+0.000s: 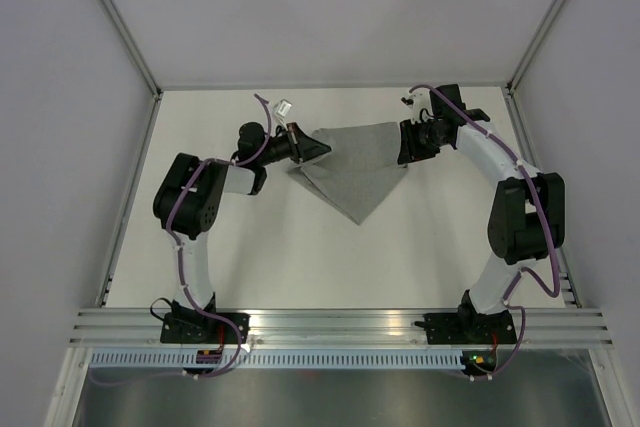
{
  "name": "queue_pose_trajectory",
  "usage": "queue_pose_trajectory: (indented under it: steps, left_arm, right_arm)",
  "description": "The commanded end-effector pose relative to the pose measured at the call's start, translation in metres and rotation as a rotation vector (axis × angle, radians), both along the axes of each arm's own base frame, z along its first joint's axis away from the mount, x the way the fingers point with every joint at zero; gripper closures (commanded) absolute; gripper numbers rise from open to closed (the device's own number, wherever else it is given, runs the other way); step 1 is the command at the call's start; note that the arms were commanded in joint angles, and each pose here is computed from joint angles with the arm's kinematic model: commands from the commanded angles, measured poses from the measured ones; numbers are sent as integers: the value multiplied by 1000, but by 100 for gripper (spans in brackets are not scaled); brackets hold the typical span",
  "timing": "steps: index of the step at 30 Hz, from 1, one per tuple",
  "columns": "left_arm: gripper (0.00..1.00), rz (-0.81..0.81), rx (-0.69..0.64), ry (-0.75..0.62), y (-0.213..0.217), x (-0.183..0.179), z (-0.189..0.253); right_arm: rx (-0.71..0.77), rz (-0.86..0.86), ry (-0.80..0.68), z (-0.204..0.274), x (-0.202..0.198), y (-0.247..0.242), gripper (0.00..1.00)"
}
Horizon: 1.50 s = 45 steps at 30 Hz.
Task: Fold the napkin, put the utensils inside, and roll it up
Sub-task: Fold the napkin
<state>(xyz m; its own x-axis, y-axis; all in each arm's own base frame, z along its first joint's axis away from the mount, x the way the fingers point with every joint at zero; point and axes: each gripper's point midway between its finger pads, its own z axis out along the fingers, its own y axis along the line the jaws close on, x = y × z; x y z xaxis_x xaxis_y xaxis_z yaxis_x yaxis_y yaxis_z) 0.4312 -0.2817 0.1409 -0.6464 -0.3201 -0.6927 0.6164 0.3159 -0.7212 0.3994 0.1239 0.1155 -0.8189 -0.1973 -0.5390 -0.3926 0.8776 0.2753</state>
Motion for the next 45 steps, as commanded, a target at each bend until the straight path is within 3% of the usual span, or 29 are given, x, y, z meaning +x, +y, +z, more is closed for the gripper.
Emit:
queue_pose_trajectory:
  steps: [1,10,16,31,45]
  left_arm:
    - [97,-162,-19,-84,-18,-32,-3]
    - [98,-262,64,-121,-35,-57,-16]
    - [98,-208,130,-134,-31,-53,-12]
    - [98,-110,49,-160,-7,-20,34]
    - [98,-93,-45,-186,-3,-11,72]
  right_arm:
    - [-17,-10,-24,6,9,-1,63]
    - [-20,-12,-27,6,9,-1,63]
    - [-22,-9,-26,6,8,0,64]
    - [-27,-3,-25,5,8,1,64]
    - [-38,0,-27,4,8,4,63]
